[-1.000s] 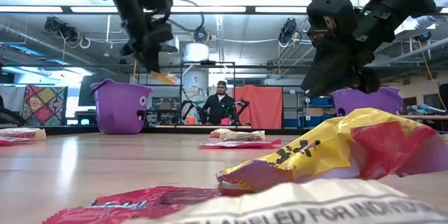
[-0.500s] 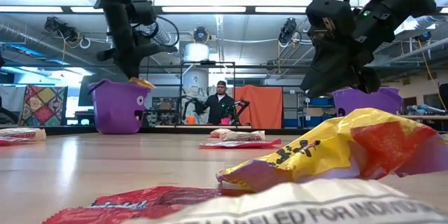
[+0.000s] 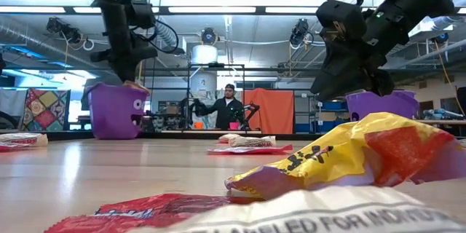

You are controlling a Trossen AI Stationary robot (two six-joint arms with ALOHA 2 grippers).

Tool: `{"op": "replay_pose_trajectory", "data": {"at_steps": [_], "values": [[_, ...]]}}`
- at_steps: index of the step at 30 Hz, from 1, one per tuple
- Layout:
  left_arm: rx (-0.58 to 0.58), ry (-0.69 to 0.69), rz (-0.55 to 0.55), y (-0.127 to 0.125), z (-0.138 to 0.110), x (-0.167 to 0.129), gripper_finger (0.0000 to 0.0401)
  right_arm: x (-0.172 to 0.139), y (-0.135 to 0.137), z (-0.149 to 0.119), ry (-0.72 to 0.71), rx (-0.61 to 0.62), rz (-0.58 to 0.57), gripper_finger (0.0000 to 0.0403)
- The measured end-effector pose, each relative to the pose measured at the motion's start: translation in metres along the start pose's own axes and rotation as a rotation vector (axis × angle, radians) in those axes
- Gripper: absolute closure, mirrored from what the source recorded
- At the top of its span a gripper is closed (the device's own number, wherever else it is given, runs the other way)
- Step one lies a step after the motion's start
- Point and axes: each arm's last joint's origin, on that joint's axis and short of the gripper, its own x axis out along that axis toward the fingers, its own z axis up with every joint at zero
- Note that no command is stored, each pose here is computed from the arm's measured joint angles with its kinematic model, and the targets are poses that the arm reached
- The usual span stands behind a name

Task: Sort candy by brand, put in halloween buckets
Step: Put the yellow candy into the left purple bucket

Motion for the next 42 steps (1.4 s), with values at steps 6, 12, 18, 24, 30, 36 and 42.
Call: {"op": "replay_pose_trajectory", "data": {"at_steps": [6,12,18,24,30,36,42], "values": [[0.012,0.007,0.048,0.005,-0.008,-0.013,0.0356,0.000,0.000,0.000,0.000,-0.002,0.000,0.0286],[0.034,0.025,0.081,0.007,-0.011,-0.014,0.0354,0.000,0.000,0.000,-0.003,-0.006,-0.002,0.0286],[-0.016,0.036,0.095,0.007,-0.013,-0.014,0.0324,0.000,0.000,0.000,-0.003,0.020,-0.002,0.0286],[-0.045,0.035,0.106,0.009,-0.015,-0.019,0.0284,0.000,0.001,-0.001,0.020,0.041,0.014,0.0286],[-0.015,0.011,-0.057,0.006,-0.021,-0.035,0.0275,-0.001,0.002,-0.003,0.029,0.029,0.021,0.0286],[0.049,-0.132,-0.201,-0.012,-0.031,-0.065,0.0274,0.000,0.000,0.000,0.022,-0.004,0.016,0.0286],[0.236,-0.188,-0.555,-0.054,-0.047,-0.092,0.0274,0.002,-0.002,0.006,-0.017,-0.013,0.000,0.0286]]}}
